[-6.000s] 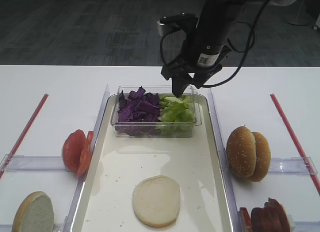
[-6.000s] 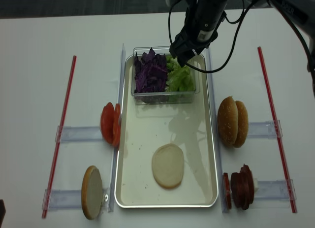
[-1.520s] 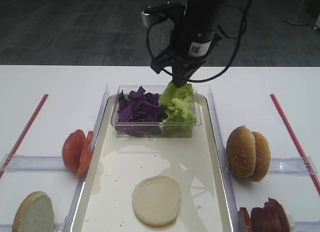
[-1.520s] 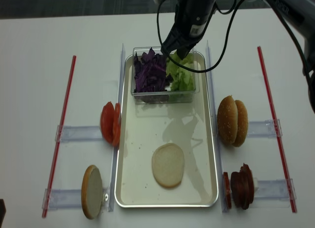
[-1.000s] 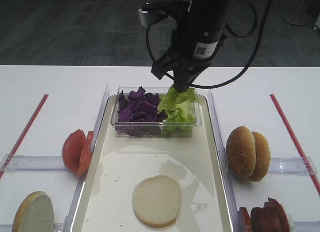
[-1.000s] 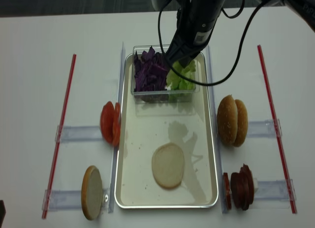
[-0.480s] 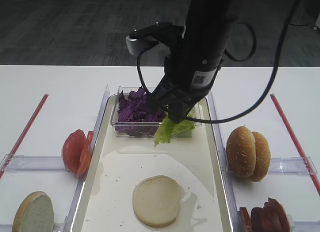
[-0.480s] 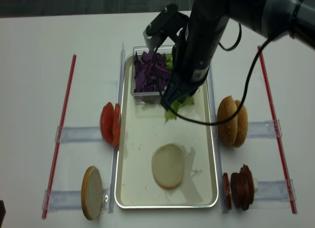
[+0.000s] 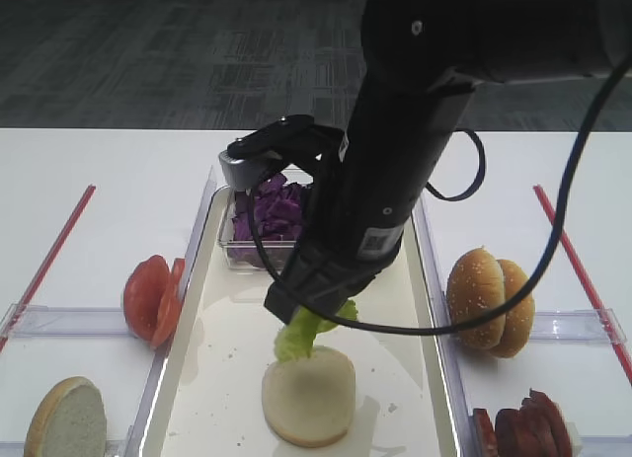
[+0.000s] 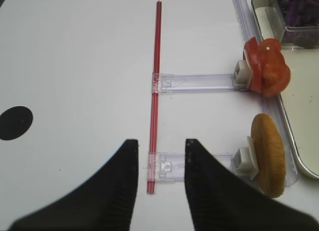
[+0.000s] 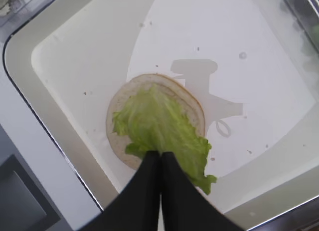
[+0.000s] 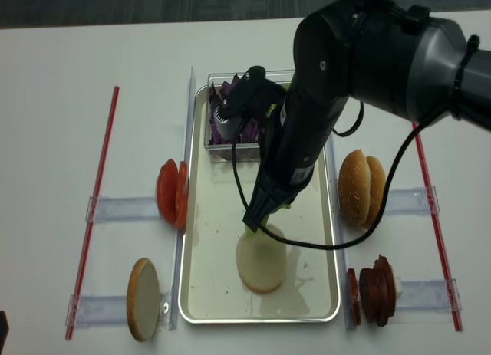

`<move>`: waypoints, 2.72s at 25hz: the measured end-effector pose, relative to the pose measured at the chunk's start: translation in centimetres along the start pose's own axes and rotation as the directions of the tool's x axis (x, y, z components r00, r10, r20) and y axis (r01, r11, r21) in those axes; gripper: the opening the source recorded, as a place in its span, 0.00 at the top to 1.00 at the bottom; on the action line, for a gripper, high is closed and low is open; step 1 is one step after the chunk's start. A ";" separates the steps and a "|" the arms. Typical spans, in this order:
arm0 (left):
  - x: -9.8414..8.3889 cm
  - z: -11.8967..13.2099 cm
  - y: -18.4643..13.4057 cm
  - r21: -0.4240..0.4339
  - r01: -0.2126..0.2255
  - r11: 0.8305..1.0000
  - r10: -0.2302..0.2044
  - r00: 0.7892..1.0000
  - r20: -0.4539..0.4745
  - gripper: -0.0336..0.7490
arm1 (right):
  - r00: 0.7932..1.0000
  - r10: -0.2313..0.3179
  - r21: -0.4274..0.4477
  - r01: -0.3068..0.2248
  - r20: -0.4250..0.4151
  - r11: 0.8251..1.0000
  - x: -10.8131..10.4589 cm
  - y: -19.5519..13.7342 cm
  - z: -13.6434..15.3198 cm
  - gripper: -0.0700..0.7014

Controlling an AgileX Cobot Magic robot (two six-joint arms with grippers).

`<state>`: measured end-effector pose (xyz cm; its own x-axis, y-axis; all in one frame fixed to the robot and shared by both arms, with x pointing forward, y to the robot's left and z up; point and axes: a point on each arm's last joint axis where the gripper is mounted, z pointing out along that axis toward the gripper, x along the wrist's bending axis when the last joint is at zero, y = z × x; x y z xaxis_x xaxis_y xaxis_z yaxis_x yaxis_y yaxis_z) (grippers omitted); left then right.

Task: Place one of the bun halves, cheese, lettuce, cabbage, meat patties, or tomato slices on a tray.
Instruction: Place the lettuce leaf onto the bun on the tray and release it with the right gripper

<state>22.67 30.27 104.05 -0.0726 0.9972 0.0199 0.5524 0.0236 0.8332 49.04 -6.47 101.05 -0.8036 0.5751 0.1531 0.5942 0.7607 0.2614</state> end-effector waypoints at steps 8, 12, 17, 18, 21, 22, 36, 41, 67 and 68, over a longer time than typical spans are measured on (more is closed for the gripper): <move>0.0 0.0 0.0 0.000 0.000 1.000 0.000 1.000 0.000 0.67 | 1.000 -0.024 0.008 0.024 -0.011 1.000 0.7 -1.0 1.8 0.87; 0.0 0.0 0.0 0.000 0.000 1.000 0.000 1.000 0.000 0.67 | 1.000 -0.031 -0.011 0.031 -0.002 0.999 0.6 -0.9 1.9 0.87; 0.0 0.0 0.0 0.000 0.000 1.000 0.000 1.000 0.000 0.67 | 0.999 -0.044 -0.056 0.045 0.016 0.997 0.5 -0.5 1.8 0.87; 0.0 0.0 0.0 0.000 0.000 1.000 0.000 1.000 0.000 0.67 | 0.999 -0.044 -0.058 0.045 0.017 0.997 0.5 -0.5 1.8 0.87; 0.0 0.0 0.0 0.000 0.000 1.000 0.000 1.000 0.000 0.67 | 0.999 -0.045 -0.058 0.046 0.017 0.997 0.5 -0.5 1.9 0.87; 0.0 0.0 0.0 0.000 0.000 1.000 0.000 1.000 0.000 0.67 | 0.999 -0.045 -0.061 0.046 0.018 0.997 0.5 -0.5 1.9 0.87; 0.0 0.0 0.0 0.000 0.000 1.000 0.000 1.000 0.000 0.67 | 0.998 -0.062 -0.052 0.062 0.017 0.997 0.4 -1.7 3.4 0.87; 0.0 0.0 0.0 0.000 0.000 1.000 0.000 1.000 0.000 0.67 | 0.998 -0.062 -0.074 0.063 0.021 0.995 0.3 -1.4 3.5 0.87; 0.0 0.0 0.0 0.000 0.000 1.000 0.000 1.000 0.000 0.67 | 0.996 -0.087 -0.110 0.090 0.029 0.990 0.3 -1.1 4.2 0.87; 0.0 0.0 0.0 0.000 0.000 1.000 0.000 1.000 0.000 0.67 | 0.996 -0.089 -0.120 0.092 0.032 0.988 0.4 -1.0 3.9 0.87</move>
<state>22.67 30.27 104.05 -0.0726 0.9972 0.0199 0.5524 0.0236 0.8332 48.26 -5.86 97.12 -0.8516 0.5148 0.0986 0.5094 0.7686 0.3871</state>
